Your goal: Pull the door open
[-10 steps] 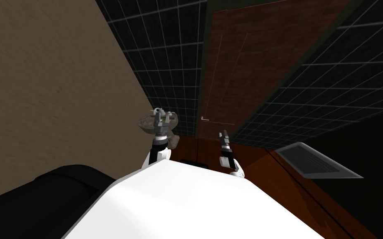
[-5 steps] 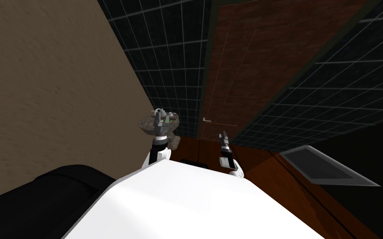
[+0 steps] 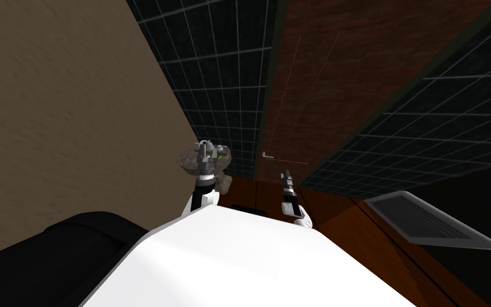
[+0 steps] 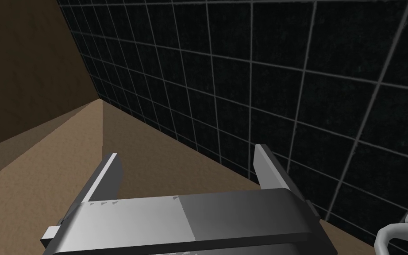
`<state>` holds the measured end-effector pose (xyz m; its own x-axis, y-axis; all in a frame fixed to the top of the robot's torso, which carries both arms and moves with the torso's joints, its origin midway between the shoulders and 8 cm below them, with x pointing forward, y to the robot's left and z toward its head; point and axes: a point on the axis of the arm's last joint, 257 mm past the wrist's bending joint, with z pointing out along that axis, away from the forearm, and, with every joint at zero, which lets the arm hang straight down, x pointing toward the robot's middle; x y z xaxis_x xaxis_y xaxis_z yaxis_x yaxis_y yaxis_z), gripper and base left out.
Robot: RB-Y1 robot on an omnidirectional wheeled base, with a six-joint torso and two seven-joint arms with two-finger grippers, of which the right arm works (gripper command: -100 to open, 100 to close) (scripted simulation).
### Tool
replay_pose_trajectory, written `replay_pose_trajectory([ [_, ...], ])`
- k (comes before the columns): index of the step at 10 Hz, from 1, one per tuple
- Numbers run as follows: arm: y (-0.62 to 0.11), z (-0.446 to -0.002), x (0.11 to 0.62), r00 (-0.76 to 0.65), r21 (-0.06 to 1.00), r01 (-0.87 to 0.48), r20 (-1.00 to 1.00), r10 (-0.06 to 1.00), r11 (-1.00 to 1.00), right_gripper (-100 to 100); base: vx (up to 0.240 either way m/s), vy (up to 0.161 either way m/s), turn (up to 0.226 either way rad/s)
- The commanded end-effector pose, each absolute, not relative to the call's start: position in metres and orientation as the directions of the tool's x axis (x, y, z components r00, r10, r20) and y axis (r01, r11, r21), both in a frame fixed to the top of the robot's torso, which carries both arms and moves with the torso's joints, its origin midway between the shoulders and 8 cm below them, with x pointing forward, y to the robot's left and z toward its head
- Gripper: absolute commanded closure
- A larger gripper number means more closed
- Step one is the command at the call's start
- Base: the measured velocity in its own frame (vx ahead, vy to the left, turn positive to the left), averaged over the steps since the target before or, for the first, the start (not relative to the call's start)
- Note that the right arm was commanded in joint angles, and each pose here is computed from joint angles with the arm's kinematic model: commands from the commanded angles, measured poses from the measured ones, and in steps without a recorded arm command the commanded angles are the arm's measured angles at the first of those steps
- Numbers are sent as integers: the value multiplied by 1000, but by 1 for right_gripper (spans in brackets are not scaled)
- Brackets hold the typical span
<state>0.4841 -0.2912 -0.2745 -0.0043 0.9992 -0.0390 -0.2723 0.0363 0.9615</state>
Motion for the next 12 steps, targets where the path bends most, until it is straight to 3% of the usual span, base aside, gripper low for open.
replay_pose_trajectory([
  [1,-294,-282,485,-1,966,-257,-37,999,35,-100,76,54,25],
  [12,-310,-329,488,24,988,-155,-22,999,25,-100,62,47,20],
])
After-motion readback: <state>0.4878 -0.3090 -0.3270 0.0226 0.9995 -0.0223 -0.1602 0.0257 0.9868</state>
